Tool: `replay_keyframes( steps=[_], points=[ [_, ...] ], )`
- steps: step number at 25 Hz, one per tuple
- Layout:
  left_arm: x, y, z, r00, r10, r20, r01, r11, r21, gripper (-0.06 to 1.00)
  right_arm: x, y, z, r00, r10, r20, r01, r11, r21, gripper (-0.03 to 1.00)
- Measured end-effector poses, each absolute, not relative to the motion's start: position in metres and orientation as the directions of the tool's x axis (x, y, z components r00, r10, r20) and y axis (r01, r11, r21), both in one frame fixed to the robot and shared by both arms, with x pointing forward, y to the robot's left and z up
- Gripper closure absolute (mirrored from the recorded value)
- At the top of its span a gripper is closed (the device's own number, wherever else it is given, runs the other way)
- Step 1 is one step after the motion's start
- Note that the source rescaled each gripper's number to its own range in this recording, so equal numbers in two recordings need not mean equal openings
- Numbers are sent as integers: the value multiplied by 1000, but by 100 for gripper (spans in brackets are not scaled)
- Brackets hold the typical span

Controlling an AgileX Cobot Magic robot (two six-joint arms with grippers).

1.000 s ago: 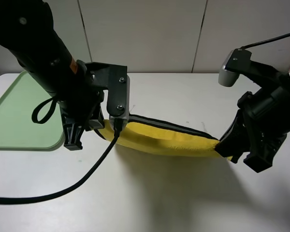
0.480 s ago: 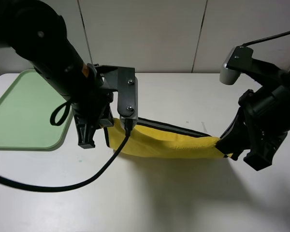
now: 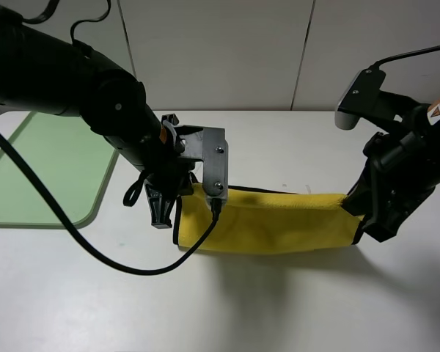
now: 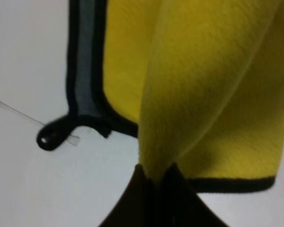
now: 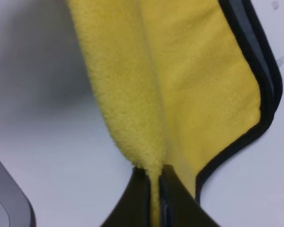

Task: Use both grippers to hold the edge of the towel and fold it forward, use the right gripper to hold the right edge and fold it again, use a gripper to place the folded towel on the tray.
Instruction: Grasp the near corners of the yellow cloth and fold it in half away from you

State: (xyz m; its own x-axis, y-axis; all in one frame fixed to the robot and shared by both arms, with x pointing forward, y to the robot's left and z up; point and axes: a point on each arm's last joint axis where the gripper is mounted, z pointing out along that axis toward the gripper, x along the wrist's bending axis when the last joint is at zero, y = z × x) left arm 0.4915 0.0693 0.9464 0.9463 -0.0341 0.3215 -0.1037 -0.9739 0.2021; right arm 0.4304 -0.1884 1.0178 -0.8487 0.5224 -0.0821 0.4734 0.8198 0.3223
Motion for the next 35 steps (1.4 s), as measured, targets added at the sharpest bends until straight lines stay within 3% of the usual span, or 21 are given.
replay_keyframes(
  steps=[19, 35],
  points=[
    [508, 50, 906, 925, 24, 380, -98, -949, 299, 94, 457, -185, 993, -859, 473, -195, 414, 867, 276, 97],
    [509, 50, 905, 928, 78, 365, -47, -946, 322, 94, 463, -185, 979, -873, 444, -202, 404, 890, 212, 97]
  ],
)
